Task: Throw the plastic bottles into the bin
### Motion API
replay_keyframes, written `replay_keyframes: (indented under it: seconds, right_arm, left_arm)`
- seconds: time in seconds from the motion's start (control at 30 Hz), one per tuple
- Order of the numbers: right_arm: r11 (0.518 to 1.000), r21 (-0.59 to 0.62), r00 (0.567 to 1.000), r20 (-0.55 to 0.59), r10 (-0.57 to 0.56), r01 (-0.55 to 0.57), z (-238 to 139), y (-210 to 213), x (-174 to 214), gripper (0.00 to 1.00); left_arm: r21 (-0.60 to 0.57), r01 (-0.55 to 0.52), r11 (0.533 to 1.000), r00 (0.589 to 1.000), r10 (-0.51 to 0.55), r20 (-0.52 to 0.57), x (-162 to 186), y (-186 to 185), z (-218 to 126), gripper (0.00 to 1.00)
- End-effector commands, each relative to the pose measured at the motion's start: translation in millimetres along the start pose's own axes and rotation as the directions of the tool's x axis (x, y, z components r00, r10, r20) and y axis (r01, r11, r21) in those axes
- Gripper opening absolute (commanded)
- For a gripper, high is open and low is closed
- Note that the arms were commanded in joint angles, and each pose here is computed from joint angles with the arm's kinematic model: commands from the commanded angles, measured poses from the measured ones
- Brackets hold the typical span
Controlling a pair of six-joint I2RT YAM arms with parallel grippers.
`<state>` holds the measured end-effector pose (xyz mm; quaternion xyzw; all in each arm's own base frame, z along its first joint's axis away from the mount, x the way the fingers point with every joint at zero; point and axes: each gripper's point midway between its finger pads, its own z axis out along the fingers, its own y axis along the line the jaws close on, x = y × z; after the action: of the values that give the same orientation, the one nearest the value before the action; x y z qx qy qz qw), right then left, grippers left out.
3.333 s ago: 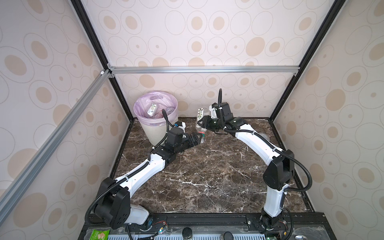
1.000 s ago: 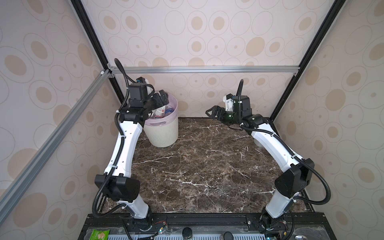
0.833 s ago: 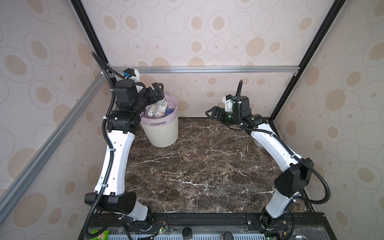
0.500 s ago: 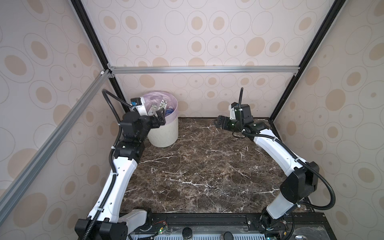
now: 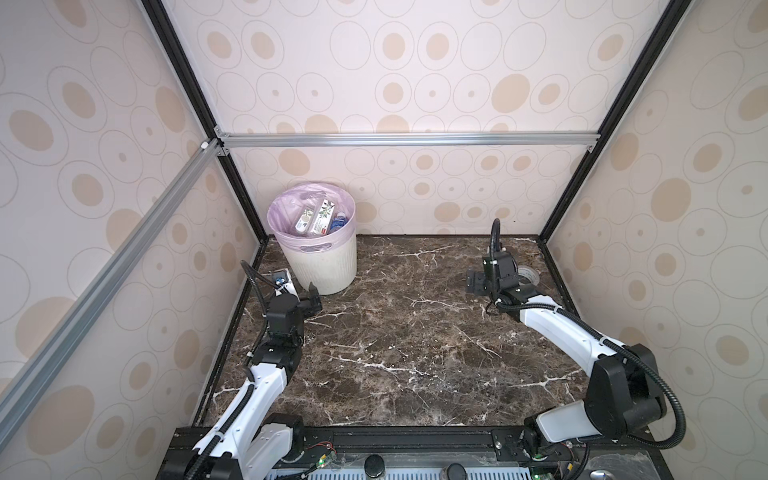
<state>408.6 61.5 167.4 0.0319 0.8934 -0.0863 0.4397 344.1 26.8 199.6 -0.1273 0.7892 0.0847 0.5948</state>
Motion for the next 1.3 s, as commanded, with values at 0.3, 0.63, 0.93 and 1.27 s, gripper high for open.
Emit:
replay_keyframes:
  seconds: [0.3, 0.63, 0.93, 1.27]
  right_arm:
    - [0.985, 0.131, 0.974, 0.180, -0.138, 0.115, 14.6, -26.8, 42.3, 1.00]
    - [0.979, 0.144, 0.939, 0.292, -0.182, 0.145, 17.1, -28.3, 52.7, 1.00]
    - [0.983, 0.149, 0.915, 0.373, -0.153, 0.104, 14.6, -35.7, 59.1, 1.00]
    - [0.994, 0.022, 0.944, 0.315, 0.096, -0.109, 45.0, -76.4, 71.3, 1.00]
  left_arm:
    - [-0.103, 0.022, 0.994, 0.990, -0.007, 0.143, 49.9, 22.5, 38.9, 0.99]
    - [0.035, -0.049, 0.998, 0.963, 0.038, 0.268, 48.2, 7.9, 22.2, 0.99]
    - [-0.011, -0.066, 0.998, 0.974, 0.067, 0.218, 56.6, 7.3, 43.8, 0.99]
    - [-0.002, -0.069, 0.998, 0.974, 0.067, 0.217, 56.4, 5.9, 42.9, 0.99]
